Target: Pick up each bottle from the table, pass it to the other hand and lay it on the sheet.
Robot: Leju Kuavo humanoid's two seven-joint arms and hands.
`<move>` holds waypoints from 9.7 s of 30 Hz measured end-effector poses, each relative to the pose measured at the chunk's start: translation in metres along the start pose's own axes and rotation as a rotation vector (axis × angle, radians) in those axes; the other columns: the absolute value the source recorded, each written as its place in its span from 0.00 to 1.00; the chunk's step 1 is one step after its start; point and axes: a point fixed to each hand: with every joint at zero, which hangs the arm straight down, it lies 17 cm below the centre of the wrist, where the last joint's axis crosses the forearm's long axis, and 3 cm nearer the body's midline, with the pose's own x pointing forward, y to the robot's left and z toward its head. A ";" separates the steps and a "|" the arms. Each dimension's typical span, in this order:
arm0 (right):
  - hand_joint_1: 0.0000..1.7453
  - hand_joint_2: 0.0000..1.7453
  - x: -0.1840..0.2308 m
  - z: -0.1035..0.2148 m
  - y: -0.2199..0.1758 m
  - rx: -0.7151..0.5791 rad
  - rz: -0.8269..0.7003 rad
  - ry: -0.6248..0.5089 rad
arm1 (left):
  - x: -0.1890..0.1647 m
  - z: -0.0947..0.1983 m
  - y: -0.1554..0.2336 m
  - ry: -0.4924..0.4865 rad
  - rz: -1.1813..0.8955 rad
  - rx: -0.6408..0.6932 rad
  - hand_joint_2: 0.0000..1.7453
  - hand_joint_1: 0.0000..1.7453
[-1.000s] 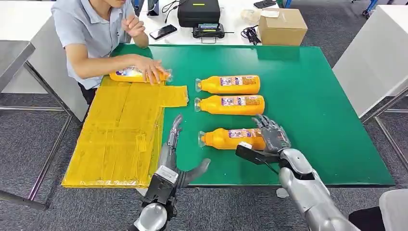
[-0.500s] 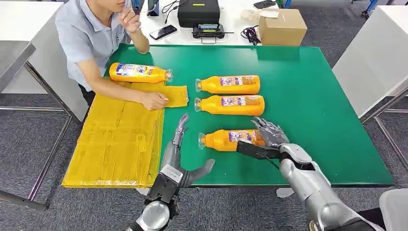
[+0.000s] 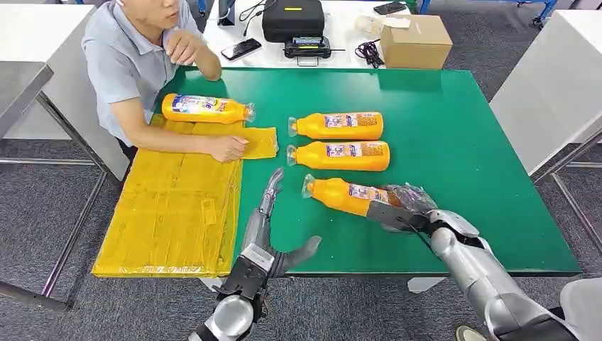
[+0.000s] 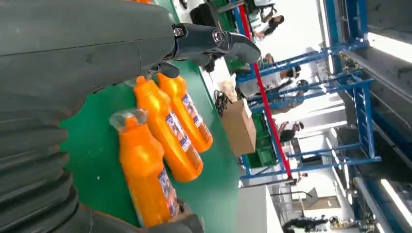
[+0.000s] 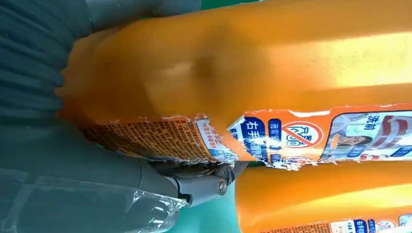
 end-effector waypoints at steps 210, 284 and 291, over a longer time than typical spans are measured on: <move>0.00 1.00 0.236 0.028 -0.015 -0.397 -0.487 -0.581 | -0.034 -0.050 0.120 -0.086 -1.083 0.092 1.00 1.00; 0.00 1.00 0.249 0.024 -0.027 -0.386 -0.512 -0.635 | -0.195 -0.019 0.158 0.334 -1.200 -0.236 1.00 0.07; 0.00 1.00 0.249 0.024 -0.027 -0.386 -0.512 -0.635 | -0.196 -0.018 0.158 0.337 -1.200 -0.239 1.00 0.07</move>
